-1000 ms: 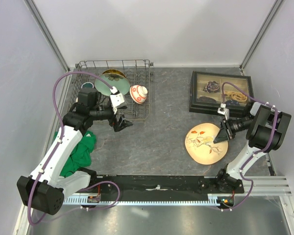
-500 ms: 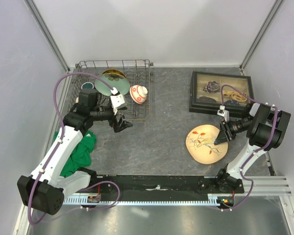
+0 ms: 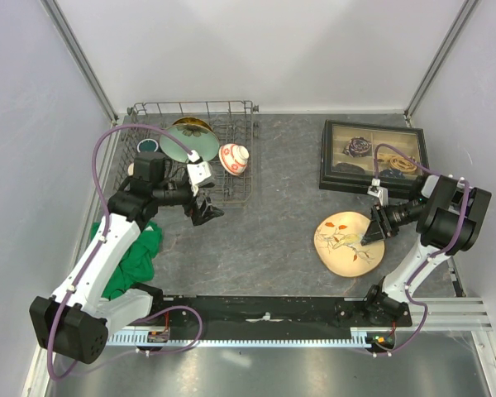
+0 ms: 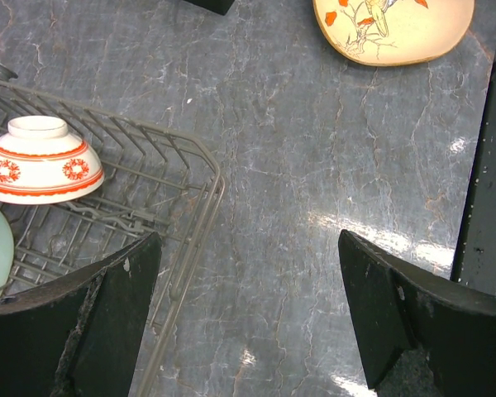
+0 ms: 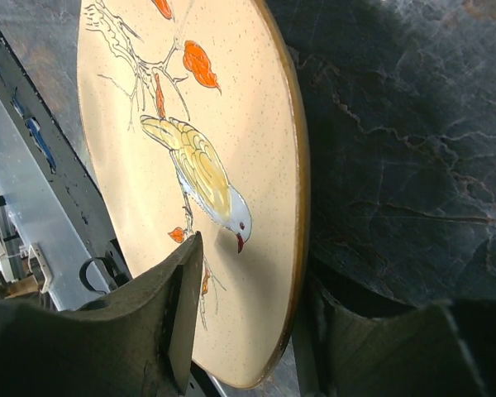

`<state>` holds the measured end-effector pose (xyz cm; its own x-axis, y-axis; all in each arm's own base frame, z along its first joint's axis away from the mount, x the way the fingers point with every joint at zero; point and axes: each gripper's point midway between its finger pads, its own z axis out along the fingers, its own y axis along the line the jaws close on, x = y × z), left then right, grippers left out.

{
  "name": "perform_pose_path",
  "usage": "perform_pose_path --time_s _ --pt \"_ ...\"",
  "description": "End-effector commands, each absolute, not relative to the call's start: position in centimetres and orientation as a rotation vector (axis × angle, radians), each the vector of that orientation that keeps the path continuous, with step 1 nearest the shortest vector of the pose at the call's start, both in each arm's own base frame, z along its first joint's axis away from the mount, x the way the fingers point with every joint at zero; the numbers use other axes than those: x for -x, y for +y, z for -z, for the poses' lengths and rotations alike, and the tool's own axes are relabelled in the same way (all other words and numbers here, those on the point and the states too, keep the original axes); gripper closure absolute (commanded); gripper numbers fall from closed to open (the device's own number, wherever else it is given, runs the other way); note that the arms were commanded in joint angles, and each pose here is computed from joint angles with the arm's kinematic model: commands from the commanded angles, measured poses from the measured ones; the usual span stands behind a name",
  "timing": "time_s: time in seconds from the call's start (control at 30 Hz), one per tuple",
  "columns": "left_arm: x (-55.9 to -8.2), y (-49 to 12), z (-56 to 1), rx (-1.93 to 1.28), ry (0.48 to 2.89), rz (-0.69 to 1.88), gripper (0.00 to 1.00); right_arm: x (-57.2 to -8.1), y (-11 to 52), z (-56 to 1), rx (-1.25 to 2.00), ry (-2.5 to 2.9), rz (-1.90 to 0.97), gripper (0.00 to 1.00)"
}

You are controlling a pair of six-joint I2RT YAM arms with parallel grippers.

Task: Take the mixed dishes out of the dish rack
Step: Place the plate at the center of the board, then pick up the plate from the dish rack.

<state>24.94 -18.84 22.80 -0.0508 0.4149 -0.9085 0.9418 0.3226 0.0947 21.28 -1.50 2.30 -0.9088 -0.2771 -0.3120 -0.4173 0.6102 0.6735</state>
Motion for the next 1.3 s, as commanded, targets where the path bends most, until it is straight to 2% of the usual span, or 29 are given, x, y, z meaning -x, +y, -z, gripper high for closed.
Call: perform_pose_path --time_s 0.0,0.3,0.67,0.9,1.13,1.27 --pt "-25.2 -18.9 -23.5 -1.277 1.571 0.647 0.06 -22.3 -3.2 -1.5 0.628 2.659 -1.01 0.48" --pt "-25.3 -18.6 -23.2 -1.277 1.577 0.616 0.06 -23.2 -5.3 -1.5 0.616 2.705 -0.797 0.44" --pt "-27.0 -17.9 -24.1 -1.197 1.599 0.537 0.06 -26.0 -7.8 -4.4 0.595 2.67 -0.544 0.4" --pt "-31.9 -15.5 -25.3 -1.116 1.622 0.259 0.03 -27.4 -8.1 -8.7 0.618 2.565 -0.424 0.39" --pt "-37.1 -13.8 -25.1 -1.323 1.502 -0.076 0.01 -27.5 -7.2 -13.5 0.654 2.455 -0.327 0.38" --pt "-39.5 -13.8 -25.4 -1.405 1.441 -0.173 0.01 -27.0 -5.3 -14.8 0.671 2.41 -0.368 0.37"
